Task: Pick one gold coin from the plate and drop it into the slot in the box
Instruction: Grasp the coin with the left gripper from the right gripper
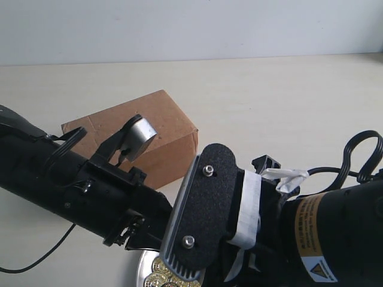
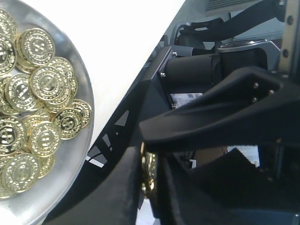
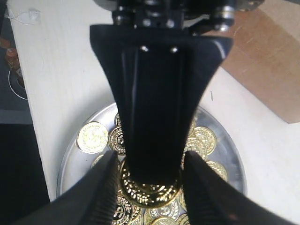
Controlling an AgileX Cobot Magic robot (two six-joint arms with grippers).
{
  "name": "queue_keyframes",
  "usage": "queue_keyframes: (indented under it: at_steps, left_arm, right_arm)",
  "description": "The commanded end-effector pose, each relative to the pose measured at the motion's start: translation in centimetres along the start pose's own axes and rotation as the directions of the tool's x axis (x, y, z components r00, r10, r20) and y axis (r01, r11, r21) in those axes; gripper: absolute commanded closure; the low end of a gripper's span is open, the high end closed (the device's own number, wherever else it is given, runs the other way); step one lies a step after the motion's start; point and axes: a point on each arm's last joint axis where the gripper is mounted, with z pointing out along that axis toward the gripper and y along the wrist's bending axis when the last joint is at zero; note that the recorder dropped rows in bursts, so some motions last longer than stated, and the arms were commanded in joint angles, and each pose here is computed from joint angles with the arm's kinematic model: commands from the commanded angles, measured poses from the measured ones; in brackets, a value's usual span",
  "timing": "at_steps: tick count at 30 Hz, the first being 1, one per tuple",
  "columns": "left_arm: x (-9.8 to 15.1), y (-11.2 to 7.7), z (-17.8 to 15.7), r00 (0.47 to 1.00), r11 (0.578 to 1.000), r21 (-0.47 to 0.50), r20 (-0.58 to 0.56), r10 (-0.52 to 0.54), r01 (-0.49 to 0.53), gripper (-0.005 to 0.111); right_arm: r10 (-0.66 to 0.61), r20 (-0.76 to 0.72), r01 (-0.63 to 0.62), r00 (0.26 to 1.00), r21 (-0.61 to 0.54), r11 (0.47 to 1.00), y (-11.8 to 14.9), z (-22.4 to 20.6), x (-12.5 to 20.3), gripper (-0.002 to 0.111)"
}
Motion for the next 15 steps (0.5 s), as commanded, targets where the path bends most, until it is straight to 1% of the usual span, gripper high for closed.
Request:
queue_keyframes:
  at_steps: [1, 9, 11, 13, 15]
  left_arm:
    - [-0.14, -0.19, 0.14, 1.0, 1.0, 0.012, 0.006, 0.017, -0.017, 0.107]
    - [-0.14, -0.19, 0.14, 1.0, 1.0, 0.012, 0.006, 0.017, -0.017, 0.107]
    - [-0.14, -0.19, 0.14, 1.0, 1.0, 0.012, 0.006, 0.017, -0.017, 0.107]
    - [-0.14, -0.19, 0.14, 1.0, 1.0, 0.012, 0.006, 0.017, -0.017, 0.107]
    - [-0.13, -0.18, 0.14, 1.0, 1.0, 0.012, 0.005, 0.014, -0.014, 0.107]
  right_arm:
    - [-0.014, 0.011, 0.014, 1.0, 0.004, 1.0, -0.04, -0.17, -0.13, 0.085]
    - [-0.014, 0.011, 0.014, 1.0, 0.004, 1.0, -0.04, -0.17, -0.13, 0.085]
    - [-0.014, 0.011, 0.014, 1.0, 0.004, 1.0, -0.04, -0.17, -0.13, 0.083]
    - [-0.014, 0.011, 0.014, 1.0, 0.004, 1.0, -0.04, -0.17, -0.13, 0.073]
    - [-0.014, 0.011, 0.014, 1.0, 0.004, 1.0, -0.04, -0.17, -0.13, 0.058]
